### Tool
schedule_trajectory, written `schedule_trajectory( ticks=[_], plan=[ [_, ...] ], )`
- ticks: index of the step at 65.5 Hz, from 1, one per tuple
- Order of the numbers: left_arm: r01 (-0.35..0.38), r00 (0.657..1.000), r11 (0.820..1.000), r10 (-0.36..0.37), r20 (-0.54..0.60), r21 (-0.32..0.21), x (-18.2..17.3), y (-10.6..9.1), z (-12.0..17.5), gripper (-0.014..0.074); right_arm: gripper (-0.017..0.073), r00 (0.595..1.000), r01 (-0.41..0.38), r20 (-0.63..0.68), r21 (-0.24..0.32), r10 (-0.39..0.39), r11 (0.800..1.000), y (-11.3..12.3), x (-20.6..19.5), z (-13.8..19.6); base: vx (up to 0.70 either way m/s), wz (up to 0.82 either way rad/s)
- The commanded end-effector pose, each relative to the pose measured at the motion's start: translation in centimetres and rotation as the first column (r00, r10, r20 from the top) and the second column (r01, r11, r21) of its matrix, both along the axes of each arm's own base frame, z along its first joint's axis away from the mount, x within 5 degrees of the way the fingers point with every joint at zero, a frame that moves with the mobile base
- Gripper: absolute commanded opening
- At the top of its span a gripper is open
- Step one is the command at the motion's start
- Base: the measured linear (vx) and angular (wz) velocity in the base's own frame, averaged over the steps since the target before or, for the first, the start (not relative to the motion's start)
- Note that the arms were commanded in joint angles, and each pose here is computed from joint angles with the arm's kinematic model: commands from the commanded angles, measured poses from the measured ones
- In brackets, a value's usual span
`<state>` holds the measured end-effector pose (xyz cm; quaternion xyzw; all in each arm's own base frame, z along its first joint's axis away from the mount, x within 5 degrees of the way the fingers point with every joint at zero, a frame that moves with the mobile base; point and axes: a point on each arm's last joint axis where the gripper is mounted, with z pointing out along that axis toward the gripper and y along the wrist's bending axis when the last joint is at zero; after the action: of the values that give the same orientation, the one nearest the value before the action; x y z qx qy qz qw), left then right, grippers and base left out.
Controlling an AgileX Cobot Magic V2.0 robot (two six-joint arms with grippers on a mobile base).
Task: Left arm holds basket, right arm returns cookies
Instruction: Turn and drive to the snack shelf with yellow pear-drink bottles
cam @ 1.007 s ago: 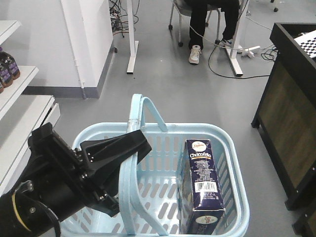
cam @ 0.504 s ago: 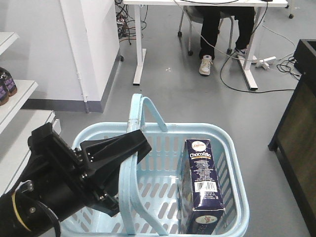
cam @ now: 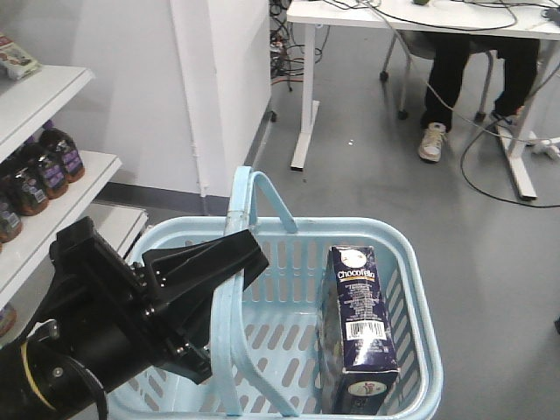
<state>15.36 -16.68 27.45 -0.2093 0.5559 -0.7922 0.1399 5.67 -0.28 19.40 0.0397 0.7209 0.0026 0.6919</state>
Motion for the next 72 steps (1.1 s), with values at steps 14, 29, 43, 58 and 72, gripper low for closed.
schedule_trajectory(
  ticks=[14, 29, 43, 58, 72],
  plan=[
    [0.017, 0.995, 0.988, -0.002, 0.095, -0.154, -0.41, 0.38, 2.53, 0.0000, -0.0006, 0.998, 0.007, 0.068, -0.011, -0.006, 1.000, -0.04, -0.03, 0.14, 0.21, 0.50],
    [0.017, 0.995, 0.988, -0.002, 0.095, -0.154, -0.41, 0.38, 2.53, 0.0000, -0.0006, 0.998, 0.007, 0.068, -0.011, -0.006, 1.000, -0.04, -0.03, 0.14, 0.17, 0.60],
    [0.017, 0.995, 0.988, -0.002, 0.095, -0.154, -0.41, 0.38, 2.53, 0.0000, -0.0006, 0.998, 0.007, 0.068, -0.011, -0.006, 1.000, -0.04, -0.03, 0.14, 0.15, 0.58],
    [0.017, 0.995, 0.988, -0.002, 0.095, -0.154, -0.41, 0.38, 2.53, 0.0000, -0.0006, 0.998, 0.007, 0.068, -0.011, -0.006, 1.000, -0.04, -0.03, 0.14, 0.14, 0.56],
    [0.017, 0.995, 0.988, -0.002, 0.095, -0.154, -0.41, 0.38, 2.53, 0.0000, -0.0006, 0.998, 0.007, 0.068, -0.011, -0.006, 1.000, -0.04, -0.03, 0.14, 0.15, 0.58]
  ],
)
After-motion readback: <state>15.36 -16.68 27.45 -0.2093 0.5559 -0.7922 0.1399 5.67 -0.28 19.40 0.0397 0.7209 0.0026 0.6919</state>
